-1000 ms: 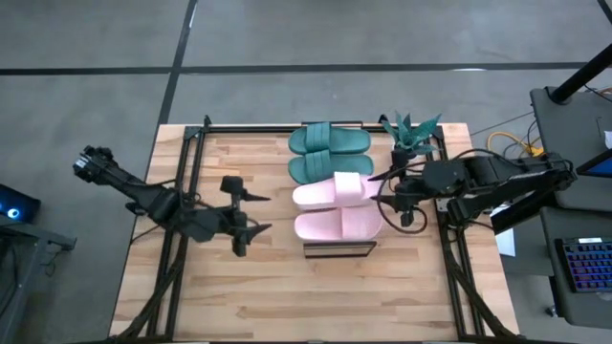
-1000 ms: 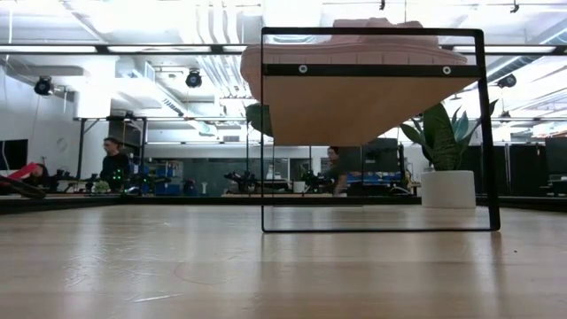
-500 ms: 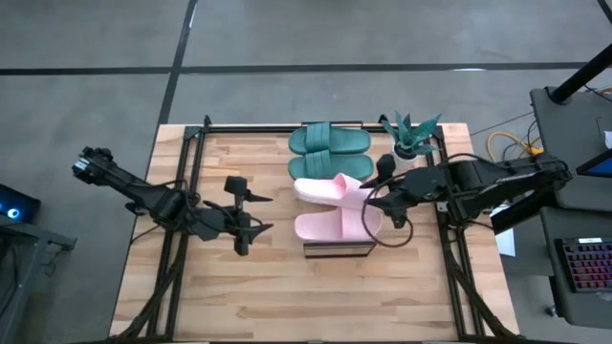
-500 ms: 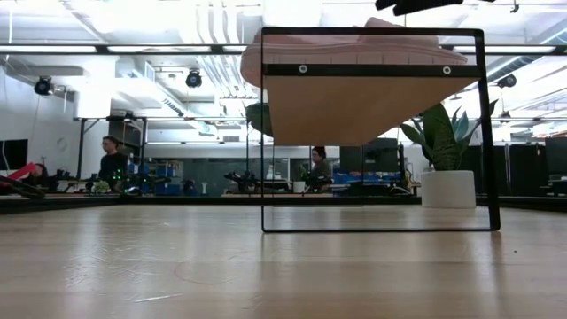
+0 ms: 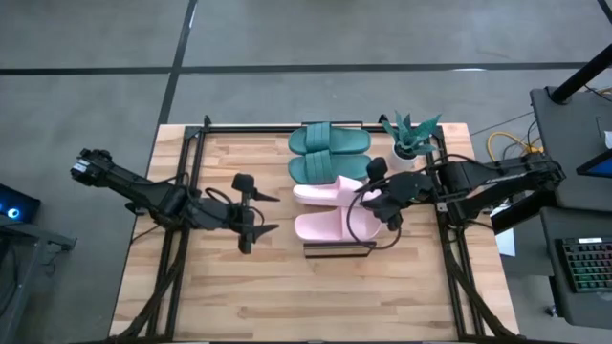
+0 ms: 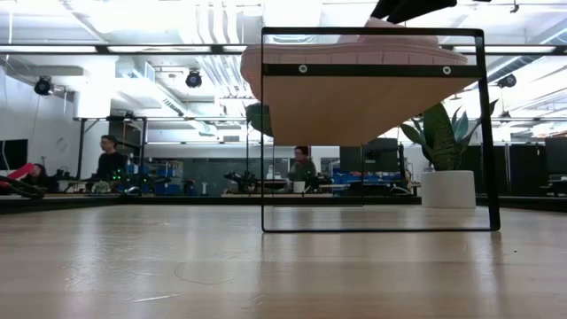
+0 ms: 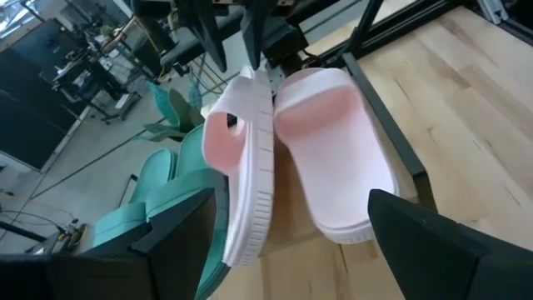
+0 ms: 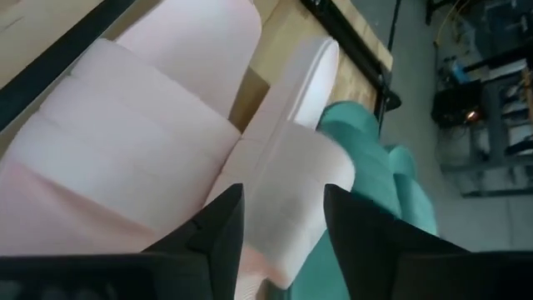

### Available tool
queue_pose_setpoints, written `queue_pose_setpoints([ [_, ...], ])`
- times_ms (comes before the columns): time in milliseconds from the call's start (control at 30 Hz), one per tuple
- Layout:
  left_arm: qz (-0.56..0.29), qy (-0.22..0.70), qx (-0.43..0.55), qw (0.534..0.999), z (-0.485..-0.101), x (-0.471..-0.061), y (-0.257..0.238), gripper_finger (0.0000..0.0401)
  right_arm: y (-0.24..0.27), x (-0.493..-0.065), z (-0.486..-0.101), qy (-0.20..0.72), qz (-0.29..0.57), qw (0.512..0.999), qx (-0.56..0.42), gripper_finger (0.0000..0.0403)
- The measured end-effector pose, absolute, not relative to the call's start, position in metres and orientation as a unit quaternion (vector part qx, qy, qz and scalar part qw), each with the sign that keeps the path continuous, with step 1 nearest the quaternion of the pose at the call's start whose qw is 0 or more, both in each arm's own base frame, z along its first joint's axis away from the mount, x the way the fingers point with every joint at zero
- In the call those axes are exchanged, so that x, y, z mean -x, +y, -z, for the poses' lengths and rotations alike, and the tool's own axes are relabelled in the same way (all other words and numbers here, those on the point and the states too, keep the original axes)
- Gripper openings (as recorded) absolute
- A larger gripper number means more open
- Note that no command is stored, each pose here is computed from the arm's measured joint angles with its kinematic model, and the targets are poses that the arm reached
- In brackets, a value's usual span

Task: Pick and place slides into the shelf
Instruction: Put the left pink slipper on the shelf

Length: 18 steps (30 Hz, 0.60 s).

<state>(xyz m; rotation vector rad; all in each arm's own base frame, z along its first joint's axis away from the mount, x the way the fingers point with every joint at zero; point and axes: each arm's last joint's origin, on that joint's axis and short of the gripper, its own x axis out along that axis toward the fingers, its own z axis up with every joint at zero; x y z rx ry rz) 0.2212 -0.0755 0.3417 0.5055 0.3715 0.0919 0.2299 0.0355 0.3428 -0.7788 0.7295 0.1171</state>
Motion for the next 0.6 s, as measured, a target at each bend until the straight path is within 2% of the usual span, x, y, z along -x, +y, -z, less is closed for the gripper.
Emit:
queue_pose_setpoints([
  [300,-0.01,0.18,-0.245,0.953,-0.341,-0.222,-0.076,0.0297,0.035,-0.22,-0.34,0.383,-0.048,0.872,0.303,0.0134],
  [600,-0.012,0.179,-0.242,0.954,-0.341,-0.223,-0.074,0.0297,0.036,-0.216,-0.333,0.417,-0.048,0.861,0.286,0.0145],
])
